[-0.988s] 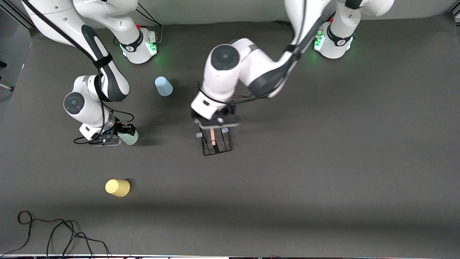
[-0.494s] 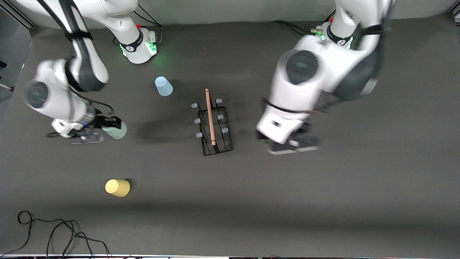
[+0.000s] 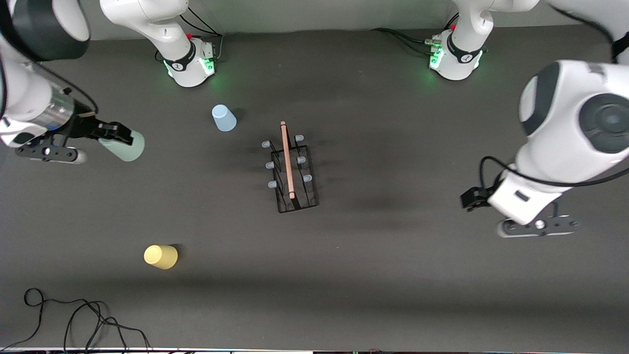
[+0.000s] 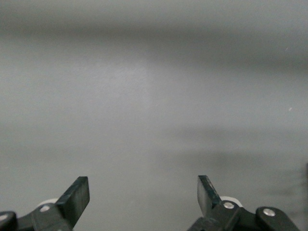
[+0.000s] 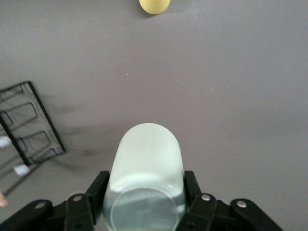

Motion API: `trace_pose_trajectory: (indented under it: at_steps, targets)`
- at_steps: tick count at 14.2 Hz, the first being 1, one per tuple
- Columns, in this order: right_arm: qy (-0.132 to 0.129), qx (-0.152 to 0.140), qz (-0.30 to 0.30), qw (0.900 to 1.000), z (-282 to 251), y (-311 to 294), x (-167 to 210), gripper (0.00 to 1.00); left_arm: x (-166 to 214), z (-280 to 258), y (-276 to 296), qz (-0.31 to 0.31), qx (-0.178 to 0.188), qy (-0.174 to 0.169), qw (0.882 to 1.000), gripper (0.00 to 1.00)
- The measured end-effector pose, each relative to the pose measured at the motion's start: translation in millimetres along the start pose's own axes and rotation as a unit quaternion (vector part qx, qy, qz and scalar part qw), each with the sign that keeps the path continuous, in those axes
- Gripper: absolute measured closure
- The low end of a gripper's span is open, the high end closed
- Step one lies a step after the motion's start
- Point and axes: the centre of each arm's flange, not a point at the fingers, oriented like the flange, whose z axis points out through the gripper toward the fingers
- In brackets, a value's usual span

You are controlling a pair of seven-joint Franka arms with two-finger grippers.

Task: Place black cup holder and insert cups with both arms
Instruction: 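Open and withdraw the left gripper while the right gripper lifts the green cup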

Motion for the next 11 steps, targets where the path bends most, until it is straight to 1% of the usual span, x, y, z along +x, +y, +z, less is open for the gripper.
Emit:
trace_pose_trajectory:
  at_steps: [2,4,6,9,11]
  targets:
    - [0.002,-0.008,0.071,0.997,3,-56,-25,0.33,-5,-6,-25,0.015,0.002,-0.002,1.000,0.00]
    - [-0.003,-0.008,0.141,0.990,9,-111,-56,0.33,-14,-13,-56,0.019,0.002,-0.004,1.000,0.00]
    - [-0.008,0.001,0.194,0.981,17,-154,-80,0.33,-28,-21,-76,0.014,0.003,-0.004,1.000,0.00]
    - [0.001,0.010,0.234,0.972,36,-206,-102,0.33,-43,-37,-94,0.016,0.001,-0.002,1.000,0.00]
    - [0.007,0.014,0.246,0.969,58,-232,-107,0.33,-54,-49,-109,0.023,-0.013,-0.012,1.000,0.00]
